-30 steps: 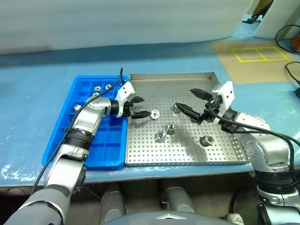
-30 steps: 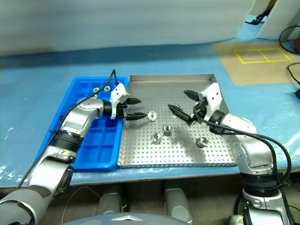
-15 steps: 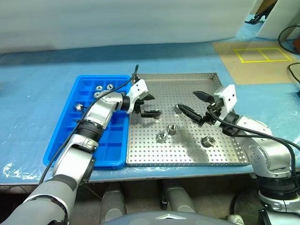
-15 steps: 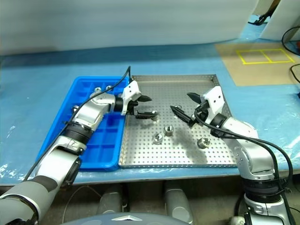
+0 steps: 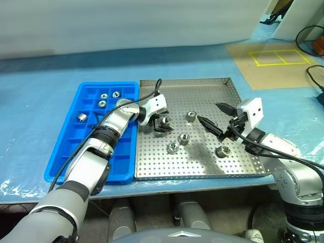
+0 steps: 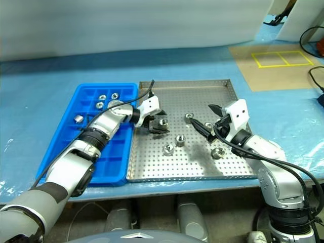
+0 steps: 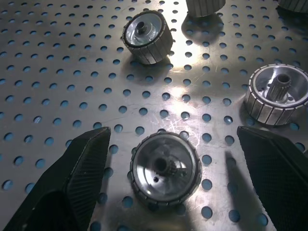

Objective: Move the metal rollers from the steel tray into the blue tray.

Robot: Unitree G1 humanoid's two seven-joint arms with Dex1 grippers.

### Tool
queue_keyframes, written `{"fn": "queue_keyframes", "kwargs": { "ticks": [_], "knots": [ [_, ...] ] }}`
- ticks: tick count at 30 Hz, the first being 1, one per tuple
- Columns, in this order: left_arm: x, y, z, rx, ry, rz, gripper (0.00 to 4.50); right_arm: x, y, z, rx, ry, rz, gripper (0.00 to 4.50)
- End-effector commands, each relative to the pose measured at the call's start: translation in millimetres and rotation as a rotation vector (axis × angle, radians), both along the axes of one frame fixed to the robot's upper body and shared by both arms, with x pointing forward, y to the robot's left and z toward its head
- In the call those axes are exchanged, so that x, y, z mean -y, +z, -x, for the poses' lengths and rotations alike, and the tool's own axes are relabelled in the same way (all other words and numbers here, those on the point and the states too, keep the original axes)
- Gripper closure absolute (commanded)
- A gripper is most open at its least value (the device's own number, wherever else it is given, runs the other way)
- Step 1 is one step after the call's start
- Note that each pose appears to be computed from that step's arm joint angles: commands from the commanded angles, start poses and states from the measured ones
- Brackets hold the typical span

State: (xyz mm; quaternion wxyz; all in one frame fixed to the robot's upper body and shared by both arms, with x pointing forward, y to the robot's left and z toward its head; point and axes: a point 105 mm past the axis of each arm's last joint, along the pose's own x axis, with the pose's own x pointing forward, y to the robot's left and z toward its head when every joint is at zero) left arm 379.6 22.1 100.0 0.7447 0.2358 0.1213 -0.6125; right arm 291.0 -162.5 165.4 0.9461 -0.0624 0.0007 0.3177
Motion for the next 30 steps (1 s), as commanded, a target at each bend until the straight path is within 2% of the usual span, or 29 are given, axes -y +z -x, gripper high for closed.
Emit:
{"fn": "queue_keyframes", "kwargs": {
  "ticks": [1, 3, 6, 12, 13, 16, 18, 26, 30],
  "knots": [
    [3.3, 8.7, -2.8, 0.044, -0.031, -0.029, 0.05, -2.2, 17.2, 6.1, 0.068, 0.007, -0.014, 0.00],
    [1.9, 7.2, -4.4, 0.042, -0.024, -0.040, 0.05, -2.1, 17.1, 6.6, 0.068, 0.004, -0.016, 0.00],
    [-4.7, 7.0, -10.4, 0.055, 0.009, -0.057, 0.64, -1.6, 17.3, 7.4, 0.069, 0.000, -0.017, 0.00],
    [-6.9, 6.7, -9.0, 0.033, -0.004, -0.049, 2.68, -1.5, 17.5, 7.2, 0.072, 0.001, -0.019, 0.00],
    [-6.4, 6.8, -7.4, 0.025, -0.013, -0.043, 2.78, -1.7, 17.6, 7.0, 0.072, 0.002, -0.019, 0.00],
    [-4.8, 8.2, -5.4, 0.021, -0.024, -0.026, 2.78, -2.1, 17.9, 6.3, 0.073, 0.005, -0.021, 0.00],
    [-1.0, 17.3, -9.0, 0.039, 0.005, 0.036, 2.78, -2.1, 17.9, 5.7, 0.072, 0.008, -0.022, 0.00],
    [-7.6, 88.0, -32.3, 0.137, 0.238, 0.441, 2.78, -9.9, 18.7, -2.6, 0.064, 0.090, -0.018, 0.00],
    [-37.8, 107.9, -33.9, 0.267, 0.390, 0.552, 2.78, -17.9, 23.4, -11.5, 0.076, 0.159, -0.012, 0.00]
  ]
}}
